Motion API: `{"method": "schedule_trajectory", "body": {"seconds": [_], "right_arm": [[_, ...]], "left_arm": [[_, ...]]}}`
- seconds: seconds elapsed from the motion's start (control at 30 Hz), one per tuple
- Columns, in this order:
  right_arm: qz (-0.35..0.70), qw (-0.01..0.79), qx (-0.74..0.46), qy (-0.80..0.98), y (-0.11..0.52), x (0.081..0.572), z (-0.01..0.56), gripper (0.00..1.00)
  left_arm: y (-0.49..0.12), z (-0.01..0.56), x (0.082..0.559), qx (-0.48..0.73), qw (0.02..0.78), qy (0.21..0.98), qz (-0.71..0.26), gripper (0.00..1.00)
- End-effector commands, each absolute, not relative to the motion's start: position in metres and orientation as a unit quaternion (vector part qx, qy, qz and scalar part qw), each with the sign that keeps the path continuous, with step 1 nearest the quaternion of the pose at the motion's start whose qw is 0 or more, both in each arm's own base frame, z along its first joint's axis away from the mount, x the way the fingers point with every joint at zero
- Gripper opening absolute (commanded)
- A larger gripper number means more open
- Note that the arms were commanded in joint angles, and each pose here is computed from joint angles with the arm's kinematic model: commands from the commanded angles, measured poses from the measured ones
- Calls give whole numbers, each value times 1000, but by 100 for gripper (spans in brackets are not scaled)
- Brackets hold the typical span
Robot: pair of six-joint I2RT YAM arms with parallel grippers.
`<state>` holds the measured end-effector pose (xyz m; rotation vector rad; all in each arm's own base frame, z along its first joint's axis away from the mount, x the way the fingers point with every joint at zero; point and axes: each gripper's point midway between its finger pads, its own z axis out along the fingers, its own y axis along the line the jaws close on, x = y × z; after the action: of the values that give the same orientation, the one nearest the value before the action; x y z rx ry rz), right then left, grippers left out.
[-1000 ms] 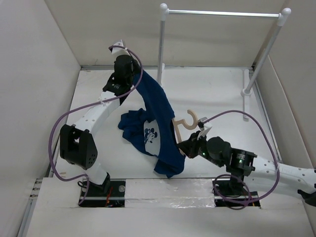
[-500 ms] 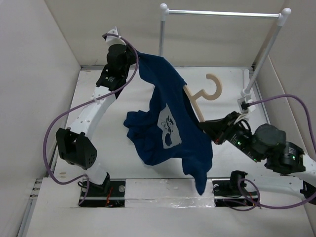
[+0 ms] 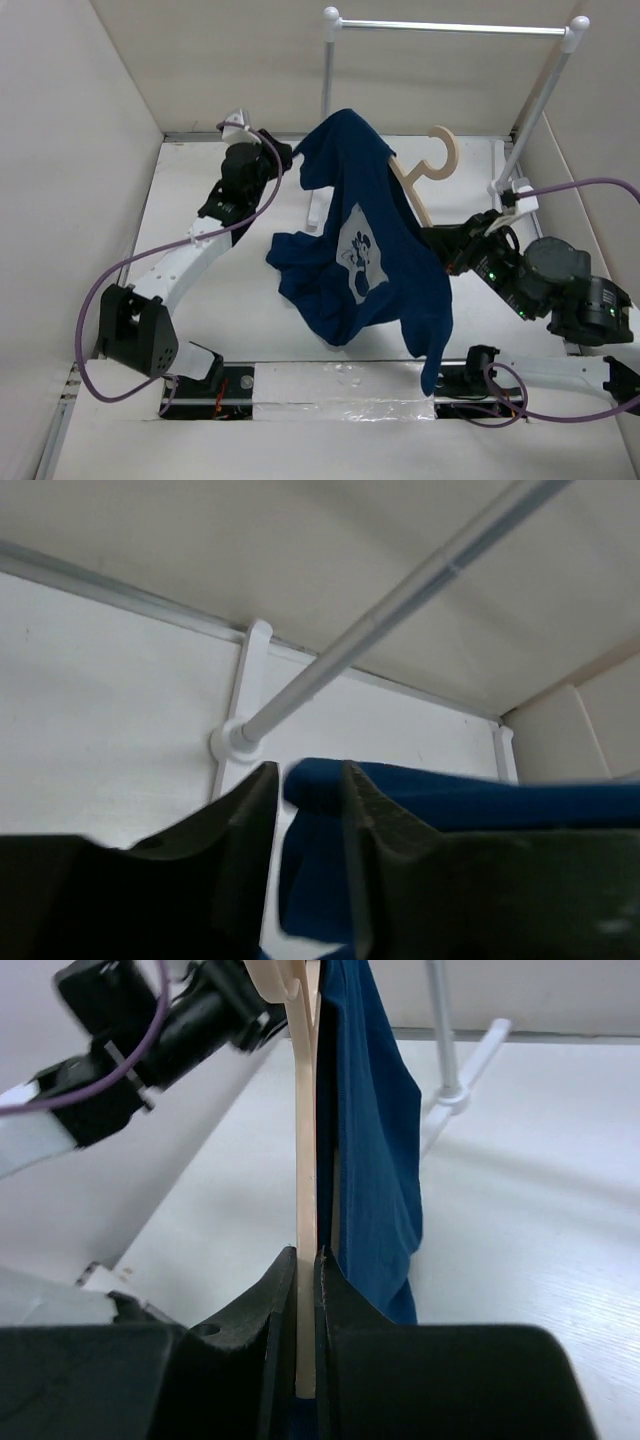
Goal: Place the t-shirt on the hanger
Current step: Place the hanger at the clothesline.
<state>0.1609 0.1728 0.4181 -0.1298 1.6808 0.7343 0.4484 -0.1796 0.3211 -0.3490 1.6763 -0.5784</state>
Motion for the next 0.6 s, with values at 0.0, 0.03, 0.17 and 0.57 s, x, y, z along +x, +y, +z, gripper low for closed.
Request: {"method": "schedule_trajectory", "body": {"seconds": [0.0, 0.03, 0.17, 0.57], "right_arm": [[269, 639, -14, 721, 157, 183, 436, 0], [243, 643, -2, 726, 153, 196, 433, 0], [205, 650, 6, 732, 152, 236, 433, 0], [93, 685, 151, 707, 60, 353, 484, 0]], "left_arm": [[-179, 341, 413, -159, 638, 684, -317, 31], [-182, 361, 392, -152, 655, 658, -339, 33], [-182, 347, 349, -136, 651, 649, -370, 36], [-205, 244, 274, -29, 567, 689, -450, 0]]}}
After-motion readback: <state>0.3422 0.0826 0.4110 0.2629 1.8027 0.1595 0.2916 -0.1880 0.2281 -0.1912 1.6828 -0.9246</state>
